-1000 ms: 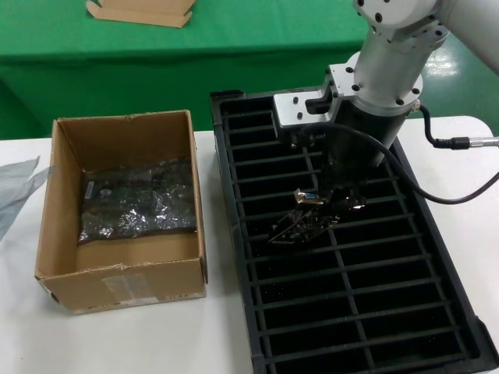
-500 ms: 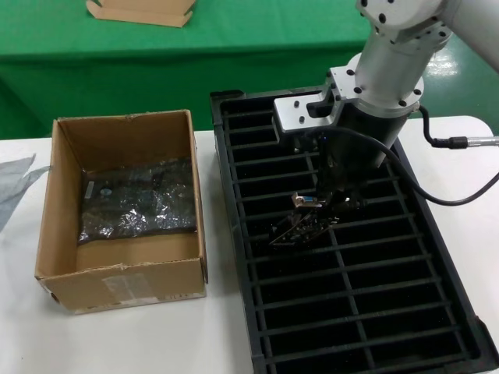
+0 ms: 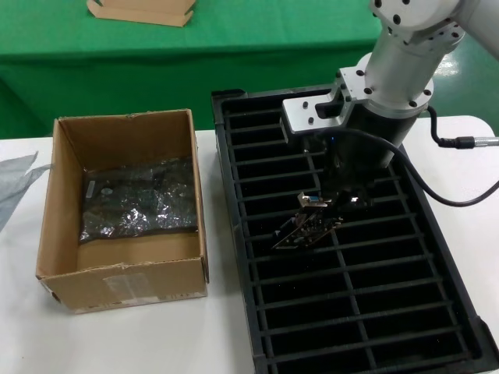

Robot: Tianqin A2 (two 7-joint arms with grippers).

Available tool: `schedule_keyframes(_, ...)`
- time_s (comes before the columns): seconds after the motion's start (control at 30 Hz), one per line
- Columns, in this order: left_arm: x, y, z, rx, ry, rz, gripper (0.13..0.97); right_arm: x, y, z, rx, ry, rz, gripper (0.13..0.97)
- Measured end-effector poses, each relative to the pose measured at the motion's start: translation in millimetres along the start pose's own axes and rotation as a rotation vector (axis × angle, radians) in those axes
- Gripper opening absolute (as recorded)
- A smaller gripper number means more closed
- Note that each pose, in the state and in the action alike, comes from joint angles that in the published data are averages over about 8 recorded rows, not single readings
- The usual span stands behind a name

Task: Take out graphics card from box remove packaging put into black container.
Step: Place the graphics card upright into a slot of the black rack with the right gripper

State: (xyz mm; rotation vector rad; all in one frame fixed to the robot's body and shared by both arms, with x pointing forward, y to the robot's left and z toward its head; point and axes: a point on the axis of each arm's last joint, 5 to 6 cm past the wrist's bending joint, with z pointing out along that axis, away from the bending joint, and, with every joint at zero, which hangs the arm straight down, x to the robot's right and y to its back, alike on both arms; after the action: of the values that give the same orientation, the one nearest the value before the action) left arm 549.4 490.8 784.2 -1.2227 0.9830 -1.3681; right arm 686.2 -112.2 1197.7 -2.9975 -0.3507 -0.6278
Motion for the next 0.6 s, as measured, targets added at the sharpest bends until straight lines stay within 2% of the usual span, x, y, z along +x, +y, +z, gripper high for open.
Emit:
schedule_keyframes(0.33,1.6,1.4,0.8,-0.002,-0.003,-0.001,0.139,4,-1,4,-0.015,-0.006,-0.001,0.192)
schedule_keyframes(0.6,1.6,5.7,-3.5,-0.008,-0.013,-0.007,0.139,14,-10,12,-0.051,-0.027,-0.015,0.192)
